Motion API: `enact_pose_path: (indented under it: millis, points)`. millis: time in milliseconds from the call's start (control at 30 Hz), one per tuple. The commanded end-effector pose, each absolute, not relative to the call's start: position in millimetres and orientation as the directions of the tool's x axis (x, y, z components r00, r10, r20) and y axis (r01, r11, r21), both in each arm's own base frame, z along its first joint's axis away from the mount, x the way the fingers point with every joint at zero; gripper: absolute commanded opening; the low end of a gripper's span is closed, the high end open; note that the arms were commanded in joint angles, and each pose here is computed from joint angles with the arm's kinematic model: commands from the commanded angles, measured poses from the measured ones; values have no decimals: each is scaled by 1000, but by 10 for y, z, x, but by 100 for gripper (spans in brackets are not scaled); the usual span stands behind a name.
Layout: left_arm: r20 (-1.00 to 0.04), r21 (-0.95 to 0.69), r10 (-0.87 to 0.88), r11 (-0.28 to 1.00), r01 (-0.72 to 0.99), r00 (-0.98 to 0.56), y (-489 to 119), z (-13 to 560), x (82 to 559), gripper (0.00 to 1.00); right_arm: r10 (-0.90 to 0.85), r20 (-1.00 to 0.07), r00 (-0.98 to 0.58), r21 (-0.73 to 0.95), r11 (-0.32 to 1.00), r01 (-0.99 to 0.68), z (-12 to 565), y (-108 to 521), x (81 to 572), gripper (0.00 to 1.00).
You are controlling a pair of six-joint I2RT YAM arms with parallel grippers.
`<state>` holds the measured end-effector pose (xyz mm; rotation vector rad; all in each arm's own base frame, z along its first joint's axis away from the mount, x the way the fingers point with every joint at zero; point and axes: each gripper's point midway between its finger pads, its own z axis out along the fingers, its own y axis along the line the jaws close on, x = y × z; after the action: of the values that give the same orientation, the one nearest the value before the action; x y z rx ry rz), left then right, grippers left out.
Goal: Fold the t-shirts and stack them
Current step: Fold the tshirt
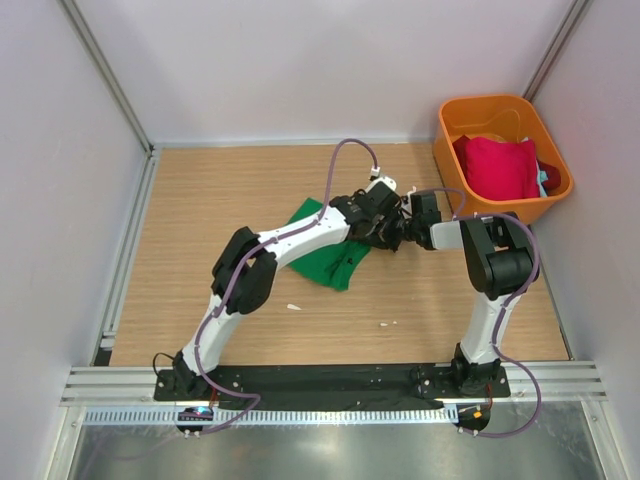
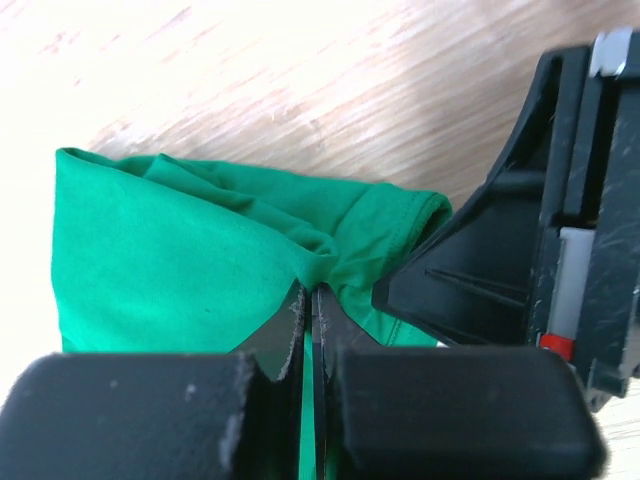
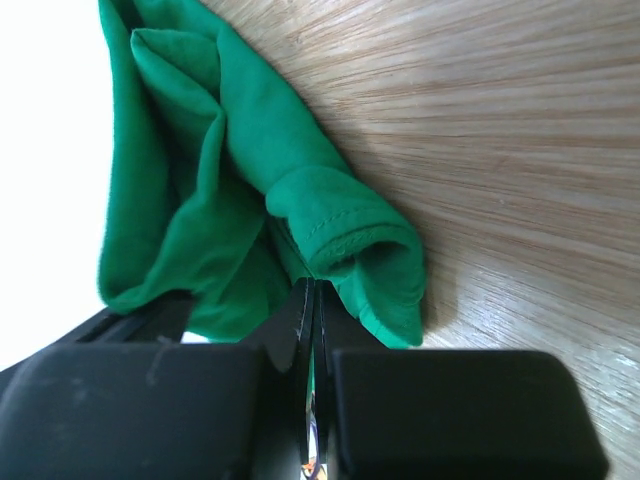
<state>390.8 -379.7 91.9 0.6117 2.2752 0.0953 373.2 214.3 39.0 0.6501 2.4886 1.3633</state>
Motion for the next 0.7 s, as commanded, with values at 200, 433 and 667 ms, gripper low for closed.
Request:
enact_pose_path:
  millis: [200,433,667]
  points:
    - [-729,152,357,916,371,-584,-3925,1289,4011,0,498,-47,-866,824,510,248,287,2136,3933,2]
    - [-734,107,326,922,373,-596,-4059,1307,4053,0,524,-50,-850,729,601,328,-12,2011,3890,1]
    - [-710,45,310,916,398,-632,-4199,1156,4010,0,551,-45,-834,688,622,374,-101,1950,3802,1]
